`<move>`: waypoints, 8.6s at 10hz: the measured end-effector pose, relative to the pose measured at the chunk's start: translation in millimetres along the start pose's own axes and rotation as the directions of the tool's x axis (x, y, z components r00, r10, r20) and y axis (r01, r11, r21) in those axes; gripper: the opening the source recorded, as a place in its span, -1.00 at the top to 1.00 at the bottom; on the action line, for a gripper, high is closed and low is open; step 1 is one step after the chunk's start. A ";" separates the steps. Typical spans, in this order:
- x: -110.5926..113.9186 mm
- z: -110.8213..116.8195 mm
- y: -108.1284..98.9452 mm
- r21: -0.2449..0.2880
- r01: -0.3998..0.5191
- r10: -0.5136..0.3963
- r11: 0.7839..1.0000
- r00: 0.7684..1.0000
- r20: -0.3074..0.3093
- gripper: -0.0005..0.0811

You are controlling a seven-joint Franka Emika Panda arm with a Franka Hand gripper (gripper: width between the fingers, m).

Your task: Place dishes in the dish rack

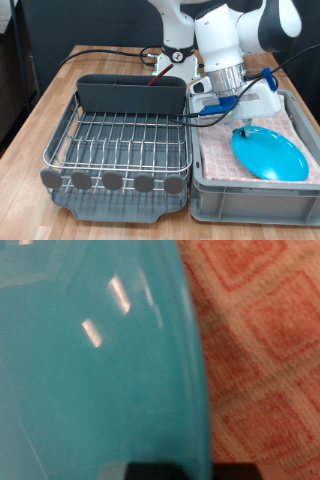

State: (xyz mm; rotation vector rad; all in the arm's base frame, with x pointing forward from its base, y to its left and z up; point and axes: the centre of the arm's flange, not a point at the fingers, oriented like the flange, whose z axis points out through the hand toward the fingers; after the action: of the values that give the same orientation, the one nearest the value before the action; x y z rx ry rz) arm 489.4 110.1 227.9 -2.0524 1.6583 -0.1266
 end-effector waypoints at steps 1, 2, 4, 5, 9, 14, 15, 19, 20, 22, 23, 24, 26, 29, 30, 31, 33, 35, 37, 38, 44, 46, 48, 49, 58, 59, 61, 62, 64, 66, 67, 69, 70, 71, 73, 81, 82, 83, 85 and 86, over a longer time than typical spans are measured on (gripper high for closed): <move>0.3 -0.7 -0.4 0.002 -0.001 0.001 1.000 1.000 0.000 0.82; 0.8 -0.9 -1.0 0.000 0.000 0.000 1.000 1.000 -0.003 0.86; 2.4 -2.3 -4.2 -0.014 0.000 -0.001 1.000 1.000 -0.016 0.86; 3.3 -5.3 -7.1 -0.022 0.001 -0.002 1.000 1.000 -0.029 0.86; 4.6 -41.0 -25.1 -0.065 -0.031 0.025 0.997 0.995 -0.098 0.88; 6.7 -83.3 -32.9 -0.151 -0.072 0.051 0.986 0.990 -0.134 0.92; 6.3 -89.7 -33.7 -0.172 -0.081 0.055 0.982 0.987 -0.149 0.92; 7.4 -124.5 -38.3 -0.236 -0.113 0.052 0.965 0.966 -0.252 0.92; 8.1 -136.2 -39.5 -0.262 -0.120 0.044 0.957 0.960 -0.278 0.92; 10.8 -160.7 -44.3 -0.318 -0.129 0.023 0.939 0.948 -0.317 0.92; 13.5 -172.3 -47.7 -0.340 -0.135 0.015 0.931 0.942 -0.335 0.92; 16.2 -182.1 -51.8 -0.351 -0.142 0.013 0.925 0.938 -0.346 0.92; 17.5 -190.7 -57.6 -0.338 -0.140 0.014 0.931 0.937 -0.348 0.92; 20.2 -188.8 -53.9 -0.365 -0.140 0.005 0.921 0.938 -0.347 0.92; 26.1 -189.6 -50.5 -0.389 -0.134 -0.007 0.912 0.940 -0.342 0.92; 36.6 -192.8 -45.8 -0.418 -0.119 -0.032 0.901 0.941 -0.337 0.92; 66.2 -206.2 -35.1 -0.460 -0.049 -0.123 0.886 0.934 -0.336 0.92; 97.2 -222.6 -25.9 -0.509 0.037 -0.238 0.860 0.912 -0.335 0.92; 130.2 -239.7 -18.3 -0.558 0.107 -0.342 0.823 0.878 -0.336 0.92; 146.9 -249.0 -15.8 -0.573 0.139 -0.391 0.808 0.853 -0.345 0.92; 184.2 -271.6 -15.8 -0.622 0.272 -0.546 0.735 0.780 -0.304 0.92; 187.7 -274.0 -26.6 -0.630 0.303 -0.584 0.715 0.755 -0.299 0.92; 193.4 -272.8 -40.8 -0.645 0.338 -0.625 0.685 0.727 -0.284 0.92; 196.8 -270.9 -47.6 -0.658 0.354 -0.647 0.665 0.713 -0.270 0.92; 206.6 -252.5 -68.8 -0.695 0.494 -0.808 0.523 0.547 -0.218 0.92; 207.0 -253.8 -71.0 -0.694 0.523 -0.832 0.495 0.516 -0.204 0.92; 208.7 -255.9 -72.2 -0.696 0.561 -0.862 0.448 0.478 -0.169 0.92; 208.8 -256.4 -72.6 -0.698 0.567 -0.868 0.436 0.470 -0.161 0.92; 208.9 -255.2 -71.6 -0.693 0.565 -0.861 0.447 0.482 -0.163 0.92; 209.5 -247.6 -67.0 -0.671 0.556 -0.833 0.490 0.527 -0.171 0.92; 210.0 -242.3 -63.6 -0.670 0.543 -0.819 0.506 0.545 -0.177 0.92; 209.5 -233.7 -56.6 -0.674 0.514 -0.797 0.531 0.572 -0.192 0.92; 209.1 -230.5 -53.8 -0.677 0.505 -0.793 0.535 0.578 -0.195 0.92; 208.6 -227.1 -50.7 -0.679 0.502 -0.791 0.536 0.580 -0.195 0.92; 208.4 -217.7 -46.3 -0.668 0.506 -0.788 0.545 0.581 -0.203 0.92; 213.7 -183.0 -35.5 -0.691 0.473 -0.789 0.547 0.568 -0.236 0.92; 214.0 -179.7 -34.8 -0.691 0.474 -0.789 0.546 0.567 -0.235 0.92; 214.2 -177.0 -34.2 -0.691 0.473 -0.789 0.547 0.568 -0.235 0.92; 214.3 -172.1 -32.9 -0.690 0.475 -0.789 0.546 0.568 -0.233 0.92; 214.2 -169.3 -31.9 -0.690 0.476 -0.789 0.545 0.569 -0.232 0.92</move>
State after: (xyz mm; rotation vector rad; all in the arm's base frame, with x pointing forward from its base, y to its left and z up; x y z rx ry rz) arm 509.9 -140.1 340.0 -3.3081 1.0959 -0.5708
